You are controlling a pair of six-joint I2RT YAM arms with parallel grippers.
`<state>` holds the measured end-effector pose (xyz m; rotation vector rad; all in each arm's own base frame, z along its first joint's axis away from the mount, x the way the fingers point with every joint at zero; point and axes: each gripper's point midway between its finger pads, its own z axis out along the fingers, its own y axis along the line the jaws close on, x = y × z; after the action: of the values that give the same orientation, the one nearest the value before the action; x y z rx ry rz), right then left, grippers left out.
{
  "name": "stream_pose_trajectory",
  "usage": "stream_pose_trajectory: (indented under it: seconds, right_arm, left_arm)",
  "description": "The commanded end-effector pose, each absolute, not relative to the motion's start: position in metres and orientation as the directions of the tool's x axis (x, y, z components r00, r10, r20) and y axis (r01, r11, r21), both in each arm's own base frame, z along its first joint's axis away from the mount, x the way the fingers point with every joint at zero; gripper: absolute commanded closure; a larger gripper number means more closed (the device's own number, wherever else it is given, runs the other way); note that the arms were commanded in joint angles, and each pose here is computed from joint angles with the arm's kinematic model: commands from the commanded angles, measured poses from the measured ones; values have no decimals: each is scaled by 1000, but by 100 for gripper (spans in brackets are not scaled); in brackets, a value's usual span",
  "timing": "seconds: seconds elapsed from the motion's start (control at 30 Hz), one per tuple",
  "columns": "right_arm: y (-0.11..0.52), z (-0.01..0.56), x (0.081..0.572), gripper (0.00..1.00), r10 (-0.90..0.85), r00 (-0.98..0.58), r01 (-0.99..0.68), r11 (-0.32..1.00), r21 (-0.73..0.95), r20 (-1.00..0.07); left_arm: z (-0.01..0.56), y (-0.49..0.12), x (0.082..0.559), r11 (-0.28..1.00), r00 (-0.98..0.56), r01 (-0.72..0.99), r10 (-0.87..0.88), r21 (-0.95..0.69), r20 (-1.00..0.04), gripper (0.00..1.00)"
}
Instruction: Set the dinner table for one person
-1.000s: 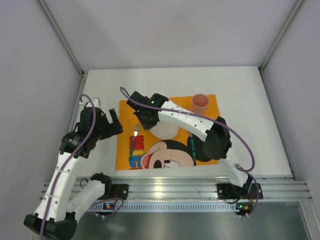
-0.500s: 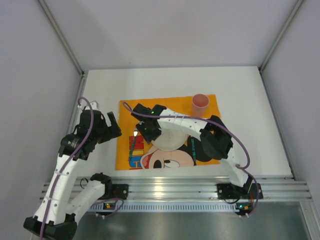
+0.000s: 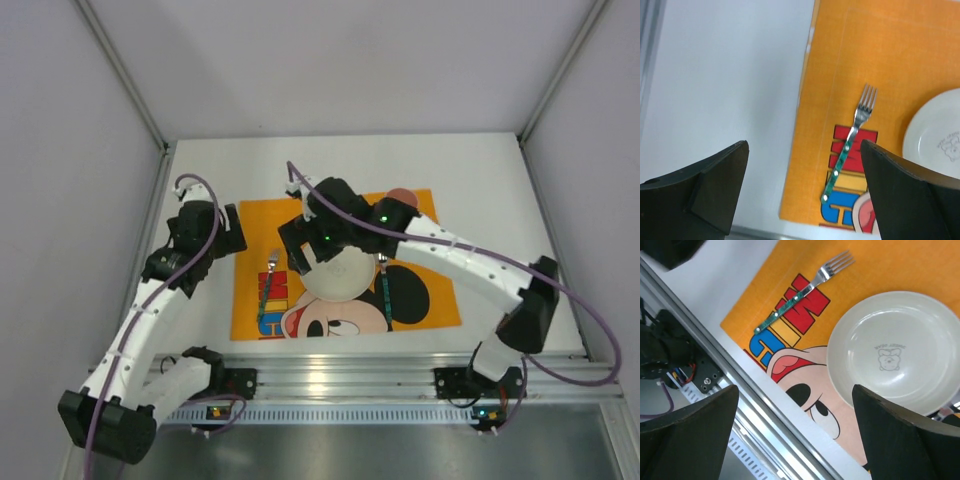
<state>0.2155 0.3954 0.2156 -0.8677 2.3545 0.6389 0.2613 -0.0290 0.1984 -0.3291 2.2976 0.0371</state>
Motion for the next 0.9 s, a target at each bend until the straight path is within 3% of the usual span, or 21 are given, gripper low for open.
stream_pose_trajectory:
  seconds: [0.0,0.07,0.1,0.13,0.17,0.37,0.5,0.67,0.73,0.77,0.8,0.87]
  right_arm:
    - [370,274,217,2,-319,-526,-714,670,205,-789]
    - [346,302,224,0,-230,-458,-680,713,171,-858]
    - [332,285,227,0,-244,-458,-652,746,136,-855]
    - [320,296,224,0,-211,-436,-642,754,139,-875]
    - [315,294,222,0,-206,-428,-640,756,134,-880]
    - [278,263,200,0,-270,-398,-677,731,82,-877]
    - [260,259,188,0,-183,-434,-635,757,156,-882]
    - [239,272,186,0,-83,-404,-594,781,193,-911]
    - [234,280,186,0,-58,-389,-585,787,198,-919]
    - [232,283,186,0,-45,-384,-577,792,202,-922]
    - [230,285,188,0,-32,-382,-566,799,206,-924]
    - [225,287,190,0,-24,-379,-544,814,201,-925]
  left_arm:
    - [238,-24,310,983,-320,-169,-125,-73,-939,1]
    - [236,-25,316,996,-188,-93,-20,-2,-982,1]
    - [197,-27,307,998,-183,-52,19,29,-983,1]
    - [224,-27,315,997,-2,-43,62,62,-998,1]
    - [219,-24,313,996,44,-55,70,67,-997,1]
    - [140,-8,337,997,-91,-50,46,50,-995,1]
    - [123,-4,353,992,-75,-42,-122,-119,-990,1]
    - [102,5,387,995,-170,-44,-98,-92,-980,3]
    - [106,-2,394,998,-133,18,-50,-53,-990,2]
    - [79,-8,385,997,-181,60,-45,-57,-983,10]
    - [85,-5,390,998,-135,52,-36,-43,-990,12]
    - [82,0,394,998,-160,-5,-55,-55,-986,5]
